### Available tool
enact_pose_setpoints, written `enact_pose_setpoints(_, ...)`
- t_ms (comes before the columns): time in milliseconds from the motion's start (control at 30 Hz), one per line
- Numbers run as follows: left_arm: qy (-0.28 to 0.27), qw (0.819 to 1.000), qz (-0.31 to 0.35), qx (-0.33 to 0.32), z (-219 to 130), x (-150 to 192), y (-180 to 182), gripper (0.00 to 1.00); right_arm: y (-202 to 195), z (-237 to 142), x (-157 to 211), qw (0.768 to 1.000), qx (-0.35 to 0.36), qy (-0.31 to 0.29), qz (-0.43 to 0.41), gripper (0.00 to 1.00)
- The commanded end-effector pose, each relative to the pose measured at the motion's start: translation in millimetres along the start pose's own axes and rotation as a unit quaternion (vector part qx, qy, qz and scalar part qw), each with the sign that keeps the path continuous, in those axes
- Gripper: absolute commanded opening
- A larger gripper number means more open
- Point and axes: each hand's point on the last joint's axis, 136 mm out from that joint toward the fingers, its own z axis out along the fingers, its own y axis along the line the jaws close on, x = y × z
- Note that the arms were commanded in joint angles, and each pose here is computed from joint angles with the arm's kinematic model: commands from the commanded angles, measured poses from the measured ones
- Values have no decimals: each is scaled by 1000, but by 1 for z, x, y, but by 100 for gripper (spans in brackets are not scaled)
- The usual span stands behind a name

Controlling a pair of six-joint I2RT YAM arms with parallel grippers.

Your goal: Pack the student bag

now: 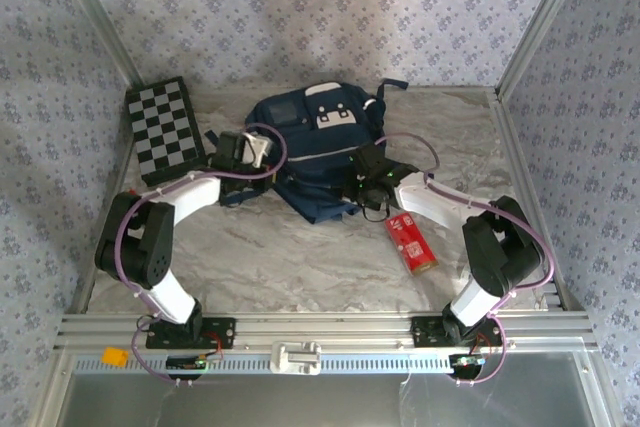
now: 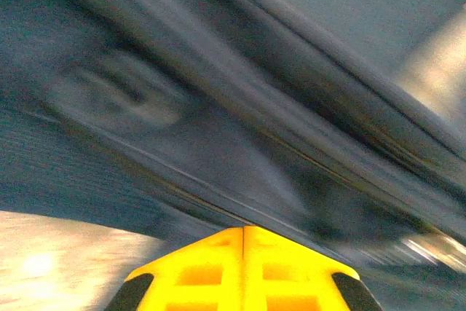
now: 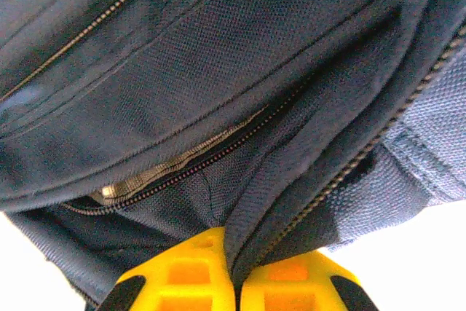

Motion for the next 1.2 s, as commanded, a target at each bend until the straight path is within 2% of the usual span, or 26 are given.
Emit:
enact_pose_setpoints(0, -41, 997, -36, -46, -10, -27, 24, 0, 0, -5, 33, 997, 19, 63, -48, 0)
enact_pose_setpoints(33, -41, 998, -36, -33, -11, -25, 16, 6, 5, -6, 35, 997, 13, 66, -49, 0)
enact_pose_setpoints(67, -40, 999, -31, -19, -12, -22, 7, 14, 9, -8, 36, 997, 8, 64, -51, 4)
enact_pose_setpoints(133, -35, 999, -28, -10, -14, -16, -4, 20, 16, -15, 38, 997, 2, 55, -55, 15)
enact_pose_setpoints(167, -31, 999, -33, -8, -15, -13, -8, 25, 19, -19, 40, 997, 0, 52, -56, 22)
enact_pose_setpoints(267, -16, 999, -47, 3, -23, -1, -22, 29, 14, -35, 38, 998, 8, 37, -50, 47)
enact_pose_setpoints(367, -8, 997, -71, 2, -36, 10, -36, 35, -11, -56, 38, 998, 48, 16, -43, 66)
enact_pose_setpoints(433, -11, 996, -94, -3, -46, 16, -44, 38, -37, -67, 47, 995, 88, 26, -25, 75)
enact_pose_setpoints(533, -20, 991, -131, 32, -60, 25, -72, 43, -85, -83, 49, 986, 168, 16, -9, 86)
enact_pose_setpoints(733, -14, 974, -193, 115, -77, 45, -146, 48, -146, -83, 59, 976, 207, 40, 56, 95)
enact_pose_setpoints(967, 30, 964, -200, 173, -71, 63, -231, 54, -199, -73, 77, 962, 235, 64, 122, 98)
enact_pose_setpoints(1100, 50, 957, -214, 188, -57, 68, -267, 56, -196, -58, 85, 969, 198, 65, 133, 98)
enact_pose_setpoints(1167, 65, 948, -238, 203, -46, 72, -280, 56, -186, -51, 93, 973, 172, 72, 137, 96)
